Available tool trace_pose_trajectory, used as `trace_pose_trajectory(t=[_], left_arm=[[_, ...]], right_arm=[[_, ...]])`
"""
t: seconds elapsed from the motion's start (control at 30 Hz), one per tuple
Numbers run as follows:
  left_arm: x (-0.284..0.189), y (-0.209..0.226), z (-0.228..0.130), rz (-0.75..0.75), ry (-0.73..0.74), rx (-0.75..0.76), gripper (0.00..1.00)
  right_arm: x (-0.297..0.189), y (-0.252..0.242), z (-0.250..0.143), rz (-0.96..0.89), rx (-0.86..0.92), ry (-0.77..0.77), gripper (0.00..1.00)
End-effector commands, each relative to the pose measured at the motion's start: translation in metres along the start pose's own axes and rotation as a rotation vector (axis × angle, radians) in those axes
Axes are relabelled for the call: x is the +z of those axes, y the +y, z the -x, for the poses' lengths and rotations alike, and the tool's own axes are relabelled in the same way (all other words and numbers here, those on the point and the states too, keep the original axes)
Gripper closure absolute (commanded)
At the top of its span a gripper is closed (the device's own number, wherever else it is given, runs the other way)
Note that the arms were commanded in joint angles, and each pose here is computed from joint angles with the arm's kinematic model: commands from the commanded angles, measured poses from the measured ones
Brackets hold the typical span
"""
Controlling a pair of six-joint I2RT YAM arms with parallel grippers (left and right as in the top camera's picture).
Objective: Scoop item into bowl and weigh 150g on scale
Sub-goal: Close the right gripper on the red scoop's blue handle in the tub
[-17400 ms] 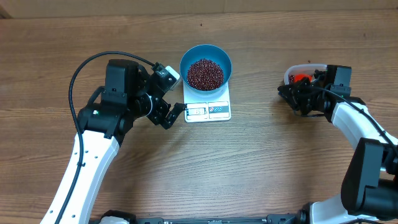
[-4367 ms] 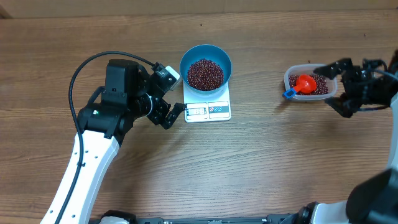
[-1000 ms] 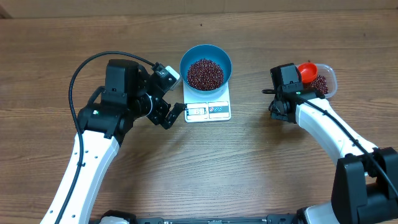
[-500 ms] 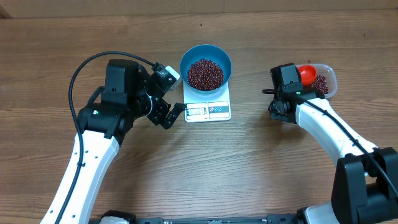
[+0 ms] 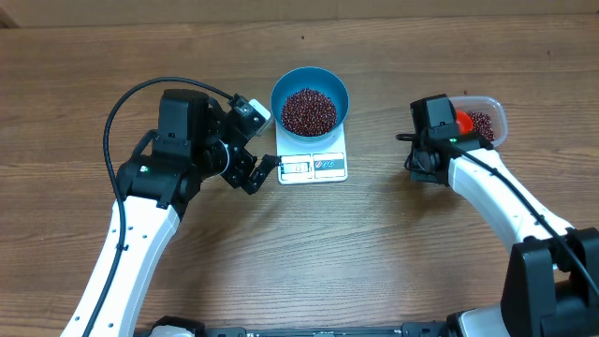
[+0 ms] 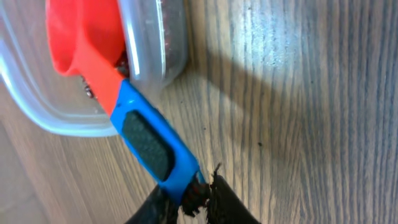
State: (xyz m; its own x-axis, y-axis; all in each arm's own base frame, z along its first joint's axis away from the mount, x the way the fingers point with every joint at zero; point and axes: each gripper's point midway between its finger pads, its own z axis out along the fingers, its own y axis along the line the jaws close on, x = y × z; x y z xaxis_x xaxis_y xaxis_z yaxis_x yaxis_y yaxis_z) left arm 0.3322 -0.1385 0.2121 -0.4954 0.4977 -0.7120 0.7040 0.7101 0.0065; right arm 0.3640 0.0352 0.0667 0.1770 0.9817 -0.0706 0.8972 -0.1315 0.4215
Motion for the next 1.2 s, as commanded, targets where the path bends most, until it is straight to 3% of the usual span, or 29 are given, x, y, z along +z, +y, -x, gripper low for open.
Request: trace_pose_trajectory(t=[0.0, 0.1, 0.4, 0.7, 0.8, 0.9, 1.17], left_arm=[[-0.001, 0.003, 0.000, 0.005, -0.003, -0.013, 0.00], [-0.001, 0.003, 0.000, 0.005, -0.002, -0.013, 0.00], [-0.001, 0.003, 0.000, 0.005, -0.002, -0.013, 0.00], [-0.001, 0.003, 0.000, 0.005, -0.002, -0.013, 0.00], [-0.001, 0.003, 0.000, 0.005, -0.002, -0.013, 0.01], [-0.001, 0.003, 0.000, 0.005, -0.003, -0.013, 0.00], [-0.001, 0.003, 0.000, 0.005, -0.002, -0.013, 0.01]], right_arm=[[-0.008, 0.004, 0.000, 0.020, -0.011, 0.022, 0.89], [-0.012, 0.006, -0.001, 0.029, -0.009, 0.030, 0.96], [-0.043, 0.023, 0.005, 0.127, -0.121, 0.057, 0.96], [-0.059, 0.031, 0.016, 0.167, -0.278, 0.309, 0.96], [-0.057, 0.029, 0.019, 0.163, -0.304, 0.356, 0.64], [-0.049, 0.016, 0.019, 0.106, -0.325, 0.383, 0.50], [-0.026, -0.002, 0.017, 0.004, -0.344, 0.398, 0.47]])
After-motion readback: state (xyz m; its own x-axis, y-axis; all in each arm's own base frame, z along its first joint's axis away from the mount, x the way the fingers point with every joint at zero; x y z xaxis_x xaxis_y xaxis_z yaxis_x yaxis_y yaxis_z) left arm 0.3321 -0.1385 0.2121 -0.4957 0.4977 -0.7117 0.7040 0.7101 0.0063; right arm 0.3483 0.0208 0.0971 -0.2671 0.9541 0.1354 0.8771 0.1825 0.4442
